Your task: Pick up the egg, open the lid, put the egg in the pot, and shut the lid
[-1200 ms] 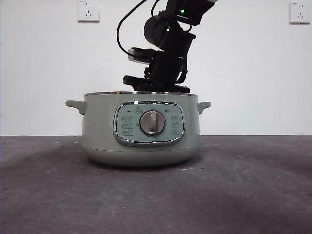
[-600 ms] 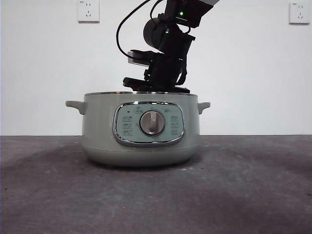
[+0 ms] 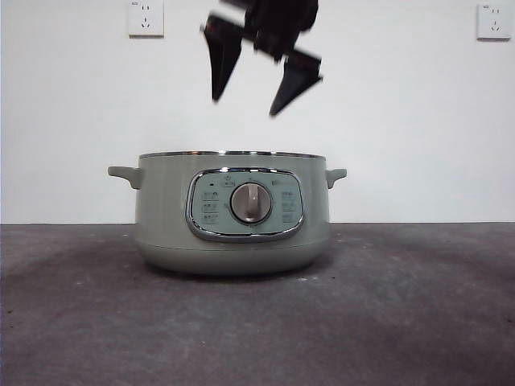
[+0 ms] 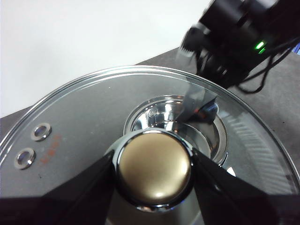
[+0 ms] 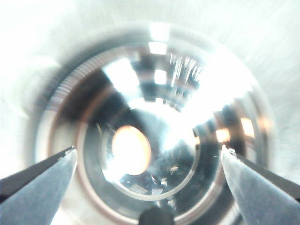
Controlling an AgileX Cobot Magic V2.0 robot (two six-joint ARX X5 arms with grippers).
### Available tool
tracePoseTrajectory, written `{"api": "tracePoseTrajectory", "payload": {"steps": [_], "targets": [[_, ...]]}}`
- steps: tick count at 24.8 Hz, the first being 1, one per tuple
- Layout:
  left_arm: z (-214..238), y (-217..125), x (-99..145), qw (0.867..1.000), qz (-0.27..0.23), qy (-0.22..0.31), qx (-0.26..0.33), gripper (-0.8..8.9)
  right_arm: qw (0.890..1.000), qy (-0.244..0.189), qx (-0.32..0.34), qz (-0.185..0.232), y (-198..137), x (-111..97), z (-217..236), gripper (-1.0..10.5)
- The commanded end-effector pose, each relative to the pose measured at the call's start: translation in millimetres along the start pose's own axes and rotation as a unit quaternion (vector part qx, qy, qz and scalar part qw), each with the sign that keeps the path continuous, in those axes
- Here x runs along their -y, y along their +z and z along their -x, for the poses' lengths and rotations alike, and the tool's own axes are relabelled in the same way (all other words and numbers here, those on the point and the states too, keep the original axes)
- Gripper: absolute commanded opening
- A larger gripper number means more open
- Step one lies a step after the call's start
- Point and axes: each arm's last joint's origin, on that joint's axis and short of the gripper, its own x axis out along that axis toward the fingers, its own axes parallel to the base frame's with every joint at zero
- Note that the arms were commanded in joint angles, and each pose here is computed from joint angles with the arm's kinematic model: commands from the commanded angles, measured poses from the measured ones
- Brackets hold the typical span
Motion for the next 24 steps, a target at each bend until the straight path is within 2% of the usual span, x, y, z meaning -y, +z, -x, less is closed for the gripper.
{"api": "tracePoseTrajectory", "payload": {"steps": [1,6,10,15,24], "targets": [[2.5,5.5,-0.6,1.0,-0.009,0.003,0.026,-0.08,1.0,-0.001,0.014,-0.011,1.8,-3.8,31.6,5.6],[1.4,5.8,-0.9,1.0,-0.009,0.003,0.026,-0.08,0.996,-0.02,0.087,-0.016,-1.6,-11.0,108.3,5.6],[-5.9,9.2,-1.4,0.999,-0.012,-0.019,0.034,-0.08,0.989,-0.024,0.144,-0.011,-25.0,-22.0,187.8,5.6],[-44.9,15.9,-1.8,0.998,-0.016,-0.063,0.019,-0.08,0.986,-0.027,0.166,0.0,-89.1,-36.5,264.7,5.6],[-122.5,18.6,2.8,0.994,-0.022,-0.105,-0.018,-0.08,0.982,-0.054,0.179,-0.011,-183.2,-49.6,313.8,5.6]]}}
